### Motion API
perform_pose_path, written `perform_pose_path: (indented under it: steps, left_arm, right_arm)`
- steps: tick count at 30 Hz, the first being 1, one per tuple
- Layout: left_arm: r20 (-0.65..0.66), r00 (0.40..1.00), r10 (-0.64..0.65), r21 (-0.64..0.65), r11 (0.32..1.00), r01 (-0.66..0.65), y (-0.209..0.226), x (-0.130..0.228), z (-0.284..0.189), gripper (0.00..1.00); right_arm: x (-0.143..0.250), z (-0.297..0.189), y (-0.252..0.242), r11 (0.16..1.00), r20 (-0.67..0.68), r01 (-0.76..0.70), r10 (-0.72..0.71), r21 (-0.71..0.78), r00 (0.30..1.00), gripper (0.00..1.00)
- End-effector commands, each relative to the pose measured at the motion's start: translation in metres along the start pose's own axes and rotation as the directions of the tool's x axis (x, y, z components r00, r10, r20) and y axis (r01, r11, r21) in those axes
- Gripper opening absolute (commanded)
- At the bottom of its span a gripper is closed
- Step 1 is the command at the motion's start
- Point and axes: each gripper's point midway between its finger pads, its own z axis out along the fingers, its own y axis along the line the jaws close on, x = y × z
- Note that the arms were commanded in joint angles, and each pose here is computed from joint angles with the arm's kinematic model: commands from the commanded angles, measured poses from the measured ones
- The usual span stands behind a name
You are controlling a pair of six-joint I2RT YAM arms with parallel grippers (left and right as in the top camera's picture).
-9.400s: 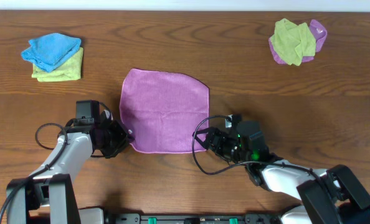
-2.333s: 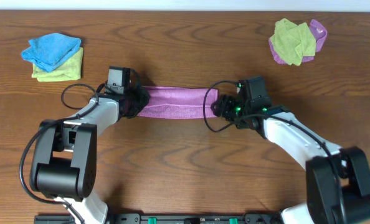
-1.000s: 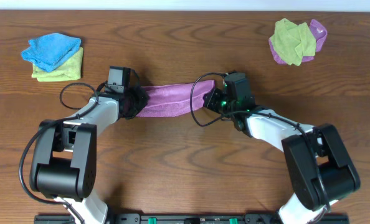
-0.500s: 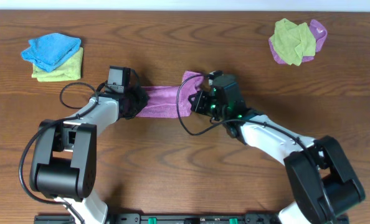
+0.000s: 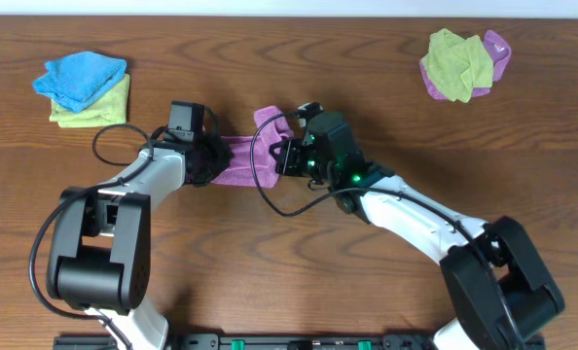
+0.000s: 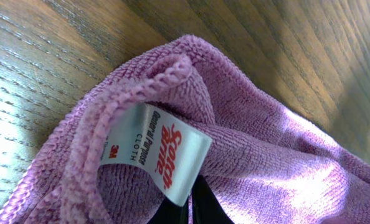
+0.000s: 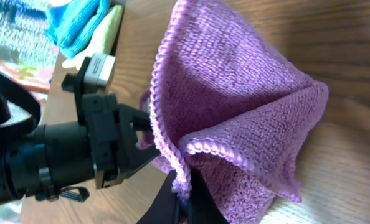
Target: Fold the cloth
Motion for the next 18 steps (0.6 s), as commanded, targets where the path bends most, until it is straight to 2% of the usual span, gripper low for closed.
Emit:
perform_pose_path:
  steps: [1, 10, 18]
  left_arm:
    - [0.043, 0.996, 0.076, 0.007, 0.997, -0.076, -0.011, -0.013, -0.011, 0.06]
    - [0.048, 0.995, 0.089, 0.008, 0.996, -0.090, -0.023, -0.023, -0.024, 0.06]
    - [0.125, 0.981, 0.152, -0.026, 0.988, -0.149, -0.032, -0.054, -0.063, 0.06]
  right_arm:
    - [-0.004, -0.003, 0.025, 0.997, 0.013, 0.060, -0.060, -0.040, 0.998, 0.01]
    - [0.005, 0.001, 0.044, 0.992, 0.011, 0.110, -0.110, -0.054, 0.994, 0.01]
    - [0.002, 0.001, 0.038, 0.993, 0.030, 0.115, -0.114, -0.018, 0.993, 0.01]
